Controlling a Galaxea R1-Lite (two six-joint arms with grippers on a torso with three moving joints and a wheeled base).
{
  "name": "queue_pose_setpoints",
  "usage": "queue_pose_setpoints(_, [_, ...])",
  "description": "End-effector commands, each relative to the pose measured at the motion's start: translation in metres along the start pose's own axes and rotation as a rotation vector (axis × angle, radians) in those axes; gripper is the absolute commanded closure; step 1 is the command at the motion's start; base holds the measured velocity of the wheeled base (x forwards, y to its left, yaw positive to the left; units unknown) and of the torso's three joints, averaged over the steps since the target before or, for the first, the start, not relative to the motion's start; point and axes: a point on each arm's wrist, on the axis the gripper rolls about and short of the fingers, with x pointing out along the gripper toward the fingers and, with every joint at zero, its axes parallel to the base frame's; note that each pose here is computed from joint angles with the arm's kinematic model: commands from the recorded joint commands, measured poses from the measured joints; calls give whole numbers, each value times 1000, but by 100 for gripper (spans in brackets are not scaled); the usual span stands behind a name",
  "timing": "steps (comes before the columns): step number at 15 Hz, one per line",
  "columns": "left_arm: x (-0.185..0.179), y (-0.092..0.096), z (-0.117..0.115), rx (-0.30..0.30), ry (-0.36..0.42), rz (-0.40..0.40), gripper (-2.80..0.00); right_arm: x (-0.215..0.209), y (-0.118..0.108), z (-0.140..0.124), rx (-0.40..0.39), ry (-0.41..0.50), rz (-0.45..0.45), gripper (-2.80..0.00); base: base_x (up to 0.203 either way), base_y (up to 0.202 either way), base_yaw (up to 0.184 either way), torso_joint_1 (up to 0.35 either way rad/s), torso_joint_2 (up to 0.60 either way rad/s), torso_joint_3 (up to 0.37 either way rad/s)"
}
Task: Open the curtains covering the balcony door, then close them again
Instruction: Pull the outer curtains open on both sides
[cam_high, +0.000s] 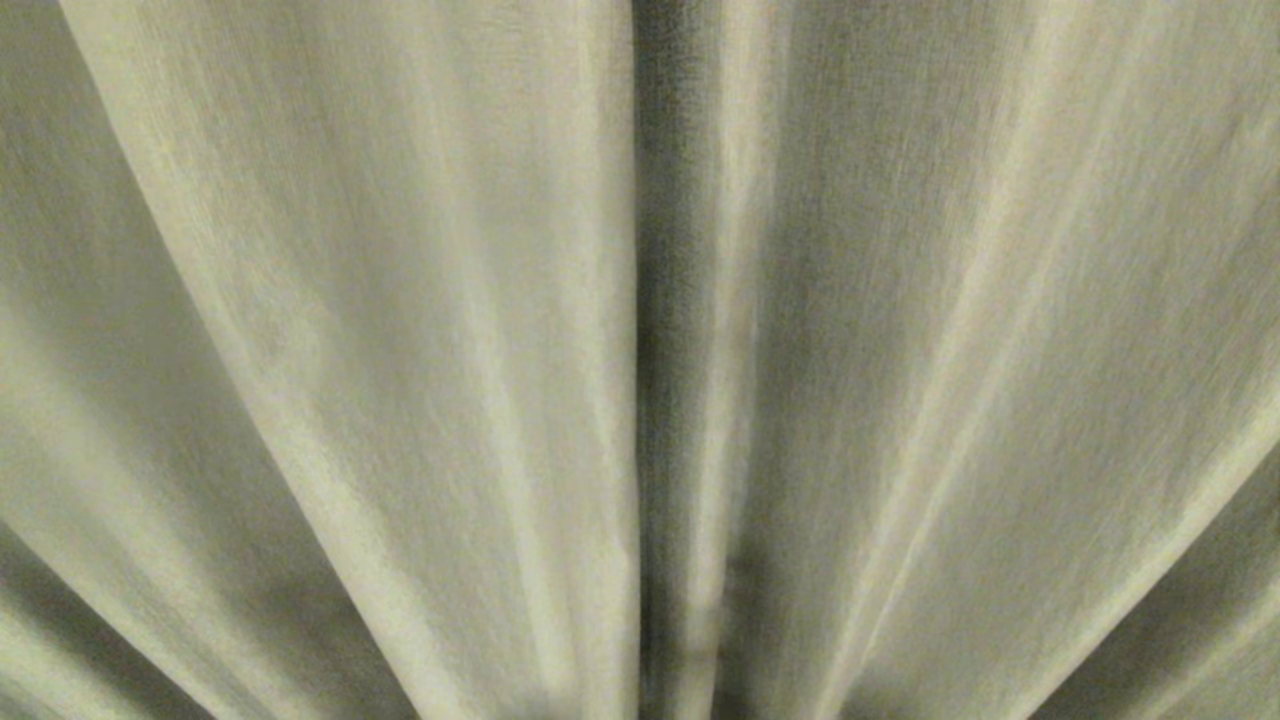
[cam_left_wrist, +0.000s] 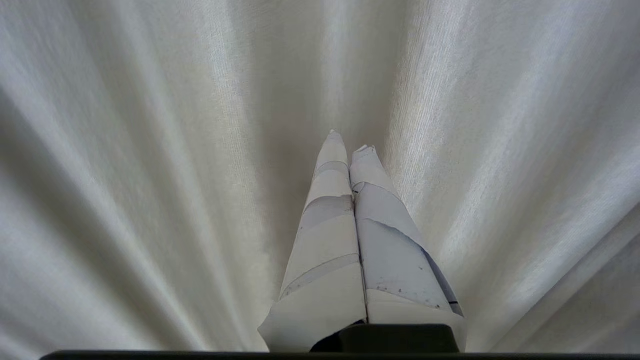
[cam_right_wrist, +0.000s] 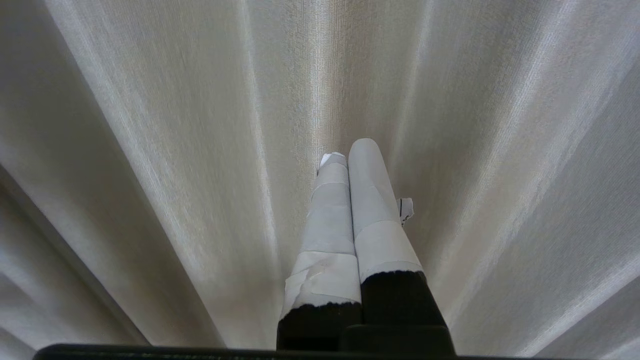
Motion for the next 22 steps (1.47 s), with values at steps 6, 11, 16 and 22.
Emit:
queue_pose_setpoints(6, [-2, 0, -1, 2, -27, -3, 0, 0, 0, 0, -1, 2, -1, 0, 0, 0, 0, 0, 0, 0])
queue_pose_setpoints(11, [-2, 0, -1, 2, -28, -4, 0, 0, 0, 0, -1, 2, 2, 0, 0, 0, 0, 0, 0, 0])
queue_pose_setpoints(16, [-2, 0, -1, 2, -27, -5, 0, 0, 0, 0, 0, 2, 0, 0, 0, 0, 0, 0, 0, 0])
queue_pose_setpoints(22, [-2, 0, -1, 1, -27, -1, 0, 0, 0, 1, -12, -12, -1, 0, 0, 0, 0, 0, 0, 0])
